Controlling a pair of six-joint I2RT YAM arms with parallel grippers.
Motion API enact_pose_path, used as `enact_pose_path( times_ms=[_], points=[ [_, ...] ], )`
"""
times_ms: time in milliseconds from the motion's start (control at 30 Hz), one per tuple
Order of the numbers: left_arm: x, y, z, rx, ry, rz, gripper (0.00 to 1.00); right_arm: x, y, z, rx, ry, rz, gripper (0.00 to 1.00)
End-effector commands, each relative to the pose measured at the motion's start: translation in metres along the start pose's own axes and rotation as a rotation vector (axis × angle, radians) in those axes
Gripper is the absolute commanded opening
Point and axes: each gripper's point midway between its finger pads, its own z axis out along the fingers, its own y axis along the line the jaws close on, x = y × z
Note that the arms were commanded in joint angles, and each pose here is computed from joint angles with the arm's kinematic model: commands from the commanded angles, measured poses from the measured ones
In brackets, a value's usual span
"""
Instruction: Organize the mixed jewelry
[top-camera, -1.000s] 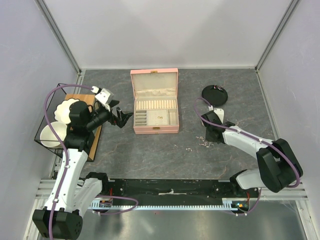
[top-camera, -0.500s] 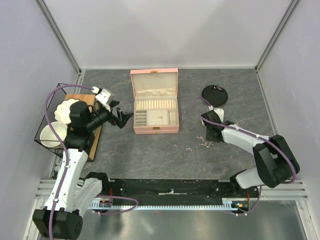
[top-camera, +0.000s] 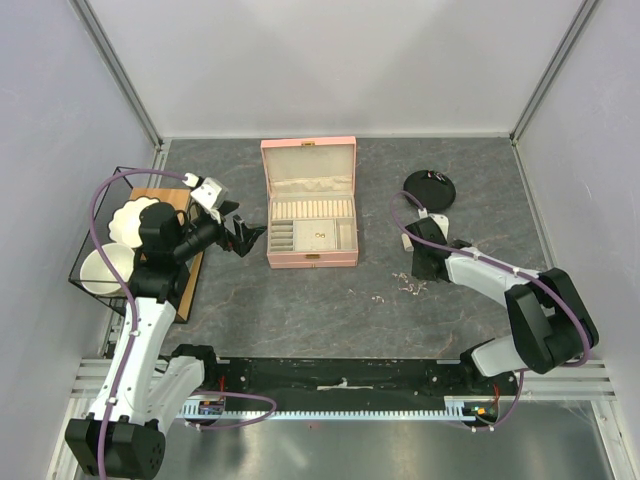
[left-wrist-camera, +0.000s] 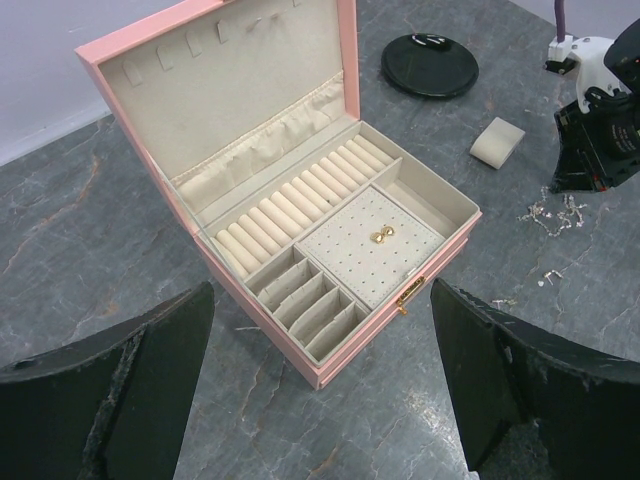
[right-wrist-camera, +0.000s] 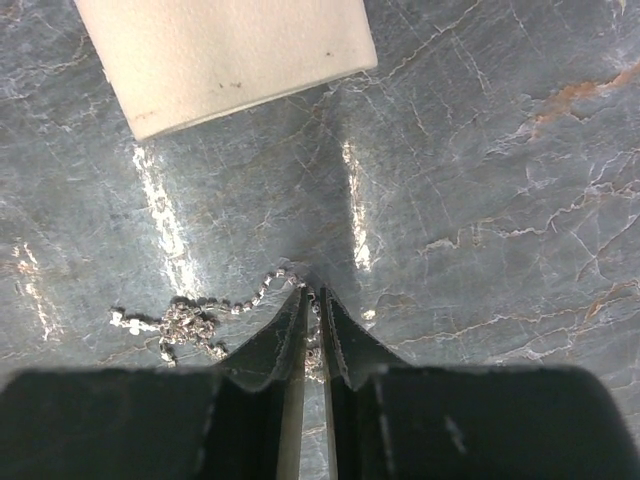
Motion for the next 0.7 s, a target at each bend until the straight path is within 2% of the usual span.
enact_pose_path(
  times_ms=[0,233,433,667],
  points=[
    [-0.005,-0.003,-0.002,0.018,-0.021,0.052,0.96,0.007,0.006,0.008,-0.024,0.035,-0.007,0.14],
    [-0.003,-0.004,-0.002,0.020,-0.019,0.055,0.96,0.006,0.008,0.006,-0.040,0.035,-0.012,0.00],
    [0.001,-0.010,0.001,0.064,-0.014,0.045,0.96,-0.005,0.018,-0.009,-0.105,0.008,-0.009,0.00],
    [0.000,-0.030,0.001,0.186,-0.018,0.024,0.96,-0.041,0.030,-0.047,-0.153,-0.098,-0.054,0.00]
  ],
)
